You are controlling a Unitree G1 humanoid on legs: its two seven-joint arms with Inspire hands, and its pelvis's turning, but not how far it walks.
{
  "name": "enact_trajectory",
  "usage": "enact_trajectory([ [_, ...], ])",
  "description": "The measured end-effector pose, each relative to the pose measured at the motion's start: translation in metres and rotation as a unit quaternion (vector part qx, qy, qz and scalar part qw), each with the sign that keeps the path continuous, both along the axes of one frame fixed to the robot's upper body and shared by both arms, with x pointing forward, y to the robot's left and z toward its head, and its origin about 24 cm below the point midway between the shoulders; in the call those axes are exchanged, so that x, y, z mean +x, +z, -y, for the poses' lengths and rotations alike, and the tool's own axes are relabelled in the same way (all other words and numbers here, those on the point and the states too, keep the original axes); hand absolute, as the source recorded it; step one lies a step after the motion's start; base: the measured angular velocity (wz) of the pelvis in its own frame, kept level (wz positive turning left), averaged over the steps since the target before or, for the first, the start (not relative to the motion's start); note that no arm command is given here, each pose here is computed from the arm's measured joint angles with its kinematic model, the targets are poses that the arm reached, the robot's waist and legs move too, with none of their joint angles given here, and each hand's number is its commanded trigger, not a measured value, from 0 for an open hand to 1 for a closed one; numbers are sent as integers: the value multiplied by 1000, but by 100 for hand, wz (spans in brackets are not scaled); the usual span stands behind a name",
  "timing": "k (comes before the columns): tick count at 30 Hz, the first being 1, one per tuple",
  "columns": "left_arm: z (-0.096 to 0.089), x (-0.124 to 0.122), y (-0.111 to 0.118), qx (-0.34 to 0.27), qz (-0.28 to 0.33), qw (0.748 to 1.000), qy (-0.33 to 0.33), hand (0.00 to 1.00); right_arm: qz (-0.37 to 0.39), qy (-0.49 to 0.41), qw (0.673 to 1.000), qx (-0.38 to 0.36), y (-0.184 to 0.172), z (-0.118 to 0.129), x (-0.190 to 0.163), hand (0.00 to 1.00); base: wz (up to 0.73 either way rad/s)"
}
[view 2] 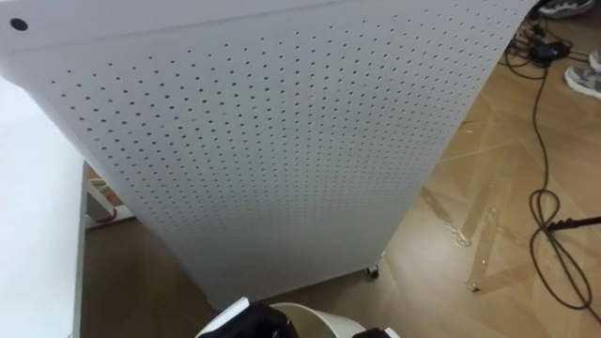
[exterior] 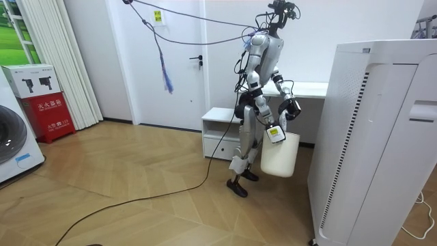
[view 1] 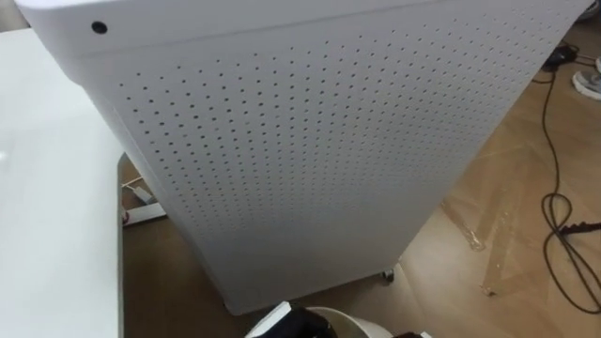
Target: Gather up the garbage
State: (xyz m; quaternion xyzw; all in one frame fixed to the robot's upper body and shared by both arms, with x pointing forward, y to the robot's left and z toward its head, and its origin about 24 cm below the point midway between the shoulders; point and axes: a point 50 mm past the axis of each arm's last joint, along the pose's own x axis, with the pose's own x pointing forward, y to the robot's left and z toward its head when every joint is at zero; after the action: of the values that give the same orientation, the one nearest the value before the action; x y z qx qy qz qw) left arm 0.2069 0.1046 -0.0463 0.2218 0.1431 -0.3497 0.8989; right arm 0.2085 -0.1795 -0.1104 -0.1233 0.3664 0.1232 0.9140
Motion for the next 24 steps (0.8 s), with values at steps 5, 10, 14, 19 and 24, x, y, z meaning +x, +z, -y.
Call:
enact_trajectory([
  [5,0,-3,-2,12,-8,1000,-22,0,2,1,1000,2,1,-1,1,100,6],
  [10,-6,-8,-14,29,-32,999,-18,0,0,-15,1000,14,0,0,0,100,2],
  [14,-10,-11,-21,40,-49,998,-16,0,-2,-27,999,26,0,0,0,100,1],
  [19,-9,-13,-22,40,-53,998,-21,0,-5,-28,999,25,-1,0,-2,100,1],
  [24,-7,-17,-25,42,-57,997,-24,0,-9,-31,999,21,-3,2,-5,100,0],
])
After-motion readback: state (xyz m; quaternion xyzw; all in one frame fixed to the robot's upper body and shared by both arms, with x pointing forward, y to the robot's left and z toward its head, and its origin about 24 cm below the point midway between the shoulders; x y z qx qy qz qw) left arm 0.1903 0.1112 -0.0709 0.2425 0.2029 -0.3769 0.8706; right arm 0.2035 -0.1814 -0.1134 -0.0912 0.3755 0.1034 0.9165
